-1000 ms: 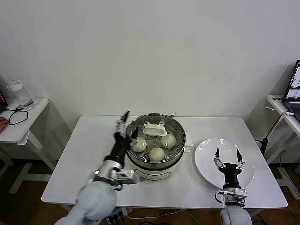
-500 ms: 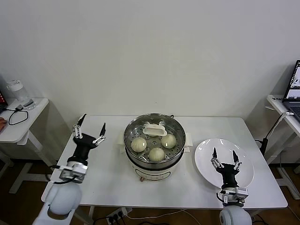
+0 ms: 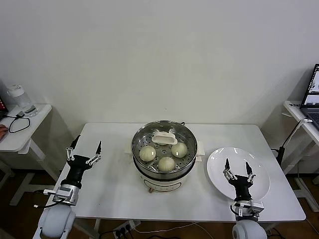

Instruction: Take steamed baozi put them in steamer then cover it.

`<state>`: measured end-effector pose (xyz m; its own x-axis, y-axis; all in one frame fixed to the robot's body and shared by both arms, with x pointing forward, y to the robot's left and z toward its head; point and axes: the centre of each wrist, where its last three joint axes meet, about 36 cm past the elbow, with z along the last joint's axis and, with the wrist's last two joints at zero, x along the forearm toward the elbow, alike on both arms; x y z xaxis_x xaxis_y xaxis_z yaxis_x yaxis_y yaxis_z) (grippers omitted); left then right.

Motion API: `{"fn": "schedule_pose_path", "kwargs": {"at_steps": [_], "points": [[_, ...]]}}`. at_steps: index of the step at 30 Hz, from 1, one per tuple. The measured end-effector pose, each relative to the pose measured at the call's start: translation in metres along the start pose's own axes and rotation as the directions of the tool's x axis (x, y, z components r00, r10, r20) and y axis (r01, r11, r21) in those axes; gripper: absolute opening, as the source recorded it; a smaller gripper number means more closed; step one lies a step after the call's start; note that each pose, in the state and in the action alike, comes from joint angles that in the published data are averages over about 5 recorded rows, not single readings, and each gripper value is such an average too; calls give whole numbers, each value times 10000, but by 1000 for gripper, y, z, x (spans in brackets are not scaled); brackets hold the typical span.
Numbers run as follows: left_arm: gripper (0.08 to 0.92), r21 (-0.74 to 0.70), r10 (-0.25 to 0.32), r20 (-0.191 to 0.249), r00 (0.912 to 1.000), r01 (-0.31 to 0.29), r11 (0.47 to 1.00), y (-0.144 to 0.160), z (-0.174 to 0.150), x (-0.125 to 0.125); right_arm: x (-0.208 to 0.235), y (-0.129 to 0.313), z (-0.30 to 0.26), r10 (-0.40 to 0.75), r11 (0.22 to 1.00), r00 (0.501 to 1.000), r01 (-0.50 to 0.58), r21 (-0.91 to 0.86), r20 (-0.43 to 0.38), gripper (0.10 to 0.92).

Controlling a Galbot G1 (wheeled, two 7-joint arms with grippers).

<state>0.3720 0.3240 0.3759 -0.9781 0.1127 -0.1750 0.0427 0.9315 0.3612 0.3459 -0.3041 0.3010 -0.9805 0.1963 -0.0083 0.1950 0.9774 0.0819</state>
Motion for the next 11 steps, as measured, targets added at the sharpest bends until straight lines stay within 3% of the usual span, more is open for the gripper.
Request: {"fn": "schedule_pose_path", "kwargs": {"at_steps": [11], "points": [[823,453,165,118,9998,-171,9988,4,12,11,0,-5,-4,78,10000,10000,-77,50,-9,823]]}}
